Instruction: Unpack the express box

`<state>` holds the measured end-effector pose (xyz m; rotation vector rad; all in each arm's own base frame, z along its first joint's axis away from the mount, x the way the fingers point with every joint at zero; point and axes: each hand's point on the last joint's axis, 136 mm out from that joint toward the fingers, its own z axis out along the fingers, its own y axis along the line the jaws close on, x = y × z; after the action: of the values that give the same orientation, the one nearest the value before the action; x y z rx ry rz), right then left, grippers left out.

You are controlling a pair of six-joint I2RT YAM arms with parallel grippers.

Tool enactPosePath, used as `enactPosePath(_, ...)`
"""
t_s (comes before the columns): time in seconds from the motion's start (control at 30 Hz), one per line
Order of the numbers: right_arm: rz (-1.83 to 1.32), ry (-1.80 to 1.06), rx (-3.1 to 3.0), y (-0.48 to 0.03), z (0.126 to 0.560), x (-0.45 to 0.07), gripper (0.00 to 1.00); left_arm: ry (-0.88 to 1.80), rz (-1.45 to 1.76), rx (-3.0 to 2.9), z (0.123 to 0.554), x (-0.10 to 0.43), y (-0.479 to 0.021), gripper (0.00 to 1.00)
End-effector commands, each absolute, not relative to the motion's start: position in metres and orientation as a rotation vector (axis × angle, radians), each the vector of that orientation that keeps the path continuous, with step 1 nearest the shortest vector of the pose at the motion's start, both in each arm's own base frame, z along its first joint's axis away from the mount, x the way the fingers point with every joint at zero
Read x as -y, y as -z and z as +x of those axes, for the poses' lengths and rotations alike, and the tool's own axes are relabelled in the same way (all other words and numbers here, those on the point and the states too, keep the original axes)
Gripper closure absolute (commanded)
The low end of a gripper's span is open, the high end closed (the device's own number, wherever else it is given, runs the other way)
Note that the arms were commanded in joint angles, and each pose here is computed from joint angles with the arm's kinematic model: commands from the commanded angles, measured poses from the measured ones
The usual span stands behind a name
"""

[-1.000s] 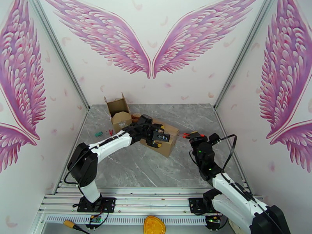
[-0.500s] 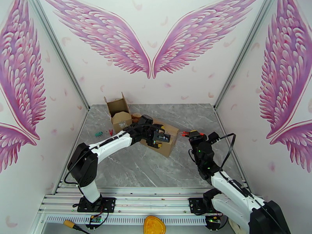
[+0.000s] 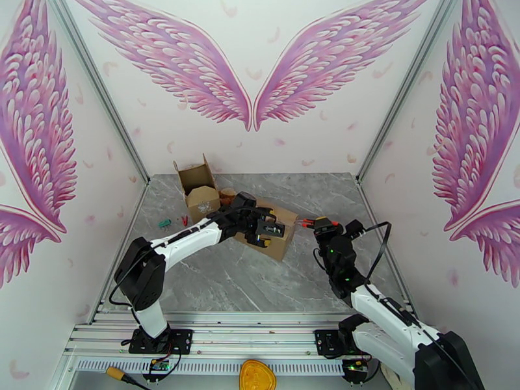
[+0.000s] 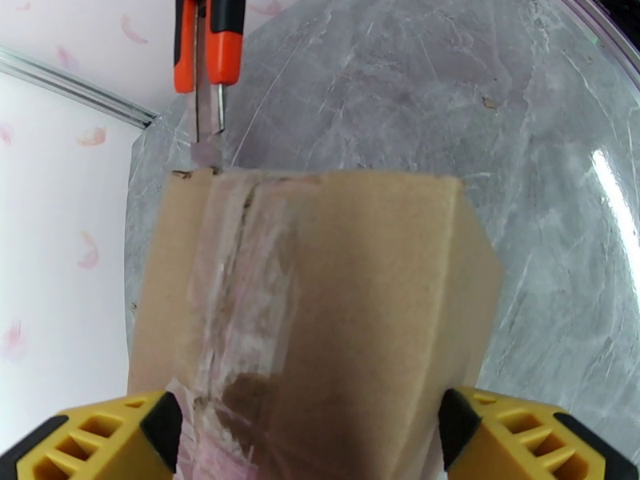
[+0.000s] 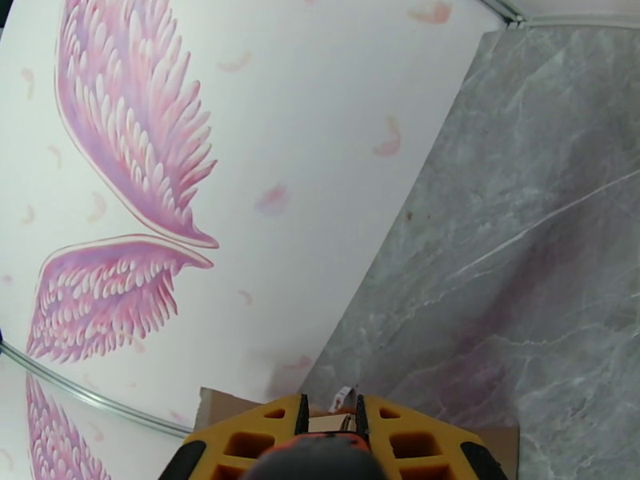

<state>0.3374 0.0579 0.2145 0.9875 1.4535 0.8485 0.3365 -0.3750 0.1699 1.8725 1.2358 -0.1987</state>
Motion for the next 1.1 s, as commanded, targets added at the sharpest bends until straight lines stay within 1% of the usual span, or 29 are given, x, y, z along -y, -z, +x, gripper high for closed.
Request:
enactPosePath(0.0,0.986,-0.921,-1.557,-0.205,0.333,-0.076,1.0,0.175,1.832,-1.244,0.347,0.382,-0.17,0.11)
enactPosePath(0.17,1.026,-0.937,-1.594,-0.195,0.32,-0.074,1.0,0.176,1.826,-1.259,0.349,0.382,-0.167,0.11)
enactPosePath(0.37,0.985,-1.049,-1.665,-0.191,0.313,-0.092,1.0,0.189,1.814,-1.264,0.352,0.386,-0.167,0.1)
enactPosePath(0.7,0.91,-1.149,-1.802,-0.173,0.314,-0.116,1.0,0.233,1.783,-1.237,0.356,0.394,-0.18,0.1)
enactPosePath(1.07,0.774,-1.247,-1.866,-0.173,0.318,-0.13,1.0,0.299,1.805,-1.233,0.357,0.388,-0.182,0.09)
